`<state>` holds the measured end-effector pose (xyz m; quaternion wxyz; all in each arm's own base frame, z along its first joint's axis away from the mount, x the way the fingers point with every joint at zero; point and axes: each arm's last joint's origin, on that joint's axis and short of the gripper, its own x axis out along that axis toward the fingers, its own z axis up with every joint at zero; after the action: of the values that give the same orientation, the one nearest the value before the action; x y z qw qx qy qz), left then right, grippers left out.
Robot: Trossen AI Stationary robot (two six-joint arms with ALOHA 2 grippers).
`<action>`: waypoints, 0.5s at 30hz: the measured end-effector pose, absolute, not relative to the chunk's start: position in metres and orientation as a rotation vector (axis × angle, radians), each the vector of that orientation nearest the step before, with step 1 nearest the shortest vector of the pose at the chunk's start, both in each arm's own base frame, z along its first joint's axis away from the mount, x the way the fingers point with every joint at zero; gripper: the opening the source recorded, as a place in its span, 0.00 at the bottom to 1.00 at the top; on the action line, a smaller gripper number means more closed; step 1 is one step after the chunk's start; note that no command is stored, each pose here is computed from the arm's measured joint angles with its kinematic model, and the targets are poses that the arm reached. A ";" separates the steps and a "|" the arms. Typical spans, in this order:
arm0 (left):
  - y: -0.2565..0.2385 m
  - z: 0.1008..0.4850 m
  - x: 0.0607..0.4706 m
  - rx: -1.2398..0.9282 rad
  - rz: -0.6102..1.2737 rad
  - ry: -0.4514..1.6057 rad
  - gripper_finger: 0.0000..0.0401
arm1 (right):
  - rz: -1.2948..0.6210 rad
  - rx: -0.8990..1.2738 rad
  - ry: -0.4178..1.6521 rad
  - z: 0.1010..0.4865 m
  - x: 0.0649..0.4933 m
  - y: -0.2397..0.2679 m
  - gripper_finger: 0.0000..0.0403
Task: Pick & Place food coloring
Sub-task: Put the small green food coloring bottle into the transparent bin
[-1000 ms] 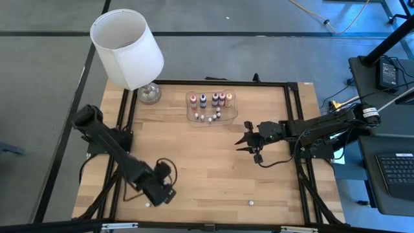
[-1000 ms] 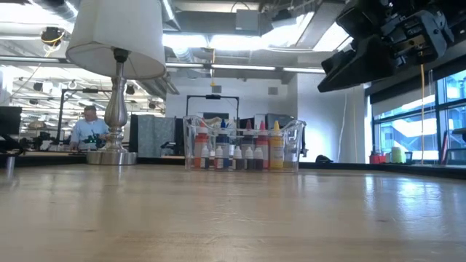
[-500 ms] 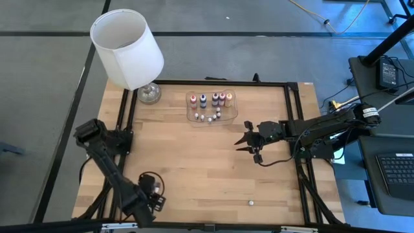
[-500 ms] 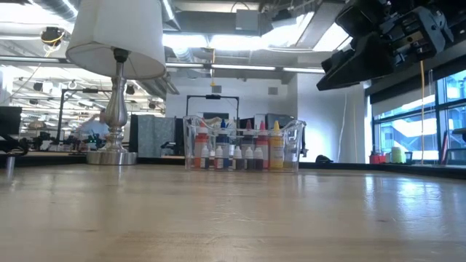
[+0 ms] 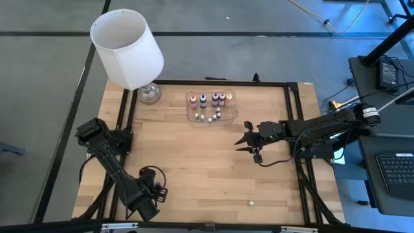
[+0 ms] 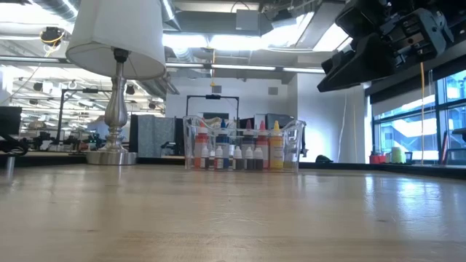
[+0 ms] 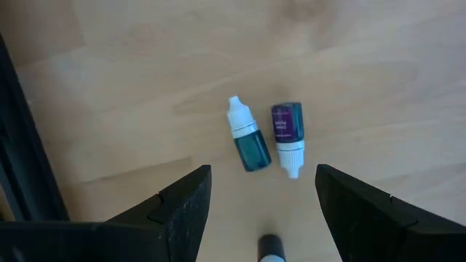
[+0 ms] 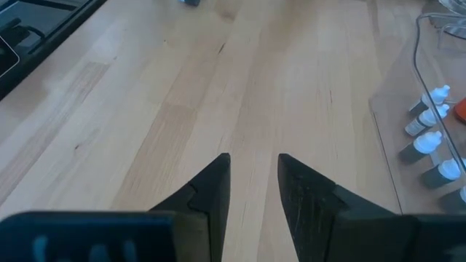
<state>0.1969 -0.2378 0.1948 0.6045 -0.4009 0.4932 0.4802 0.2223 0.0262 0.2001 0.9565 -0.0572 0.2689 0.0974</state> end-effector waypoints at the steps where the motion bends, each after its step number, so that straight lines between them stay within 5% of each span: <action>1: -0.237 0.195 0.197 -0.926 1.117 1.140 0.60 | 0.197 -0.116 0.548 0.200 0.222 0.026 0.29; 15: -0.235 0.177 0.201 -0.829 1.209 1.169 0.60 | 0.192 -0.094 0.563 0.199 0.221 0.026 0.29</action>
<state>0.2010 -0.2347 0.1767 0.5917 -0.3563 0.5027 0.5199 0.2215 0.0261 0.1988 0.9550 -0.0461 0.2774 0.0944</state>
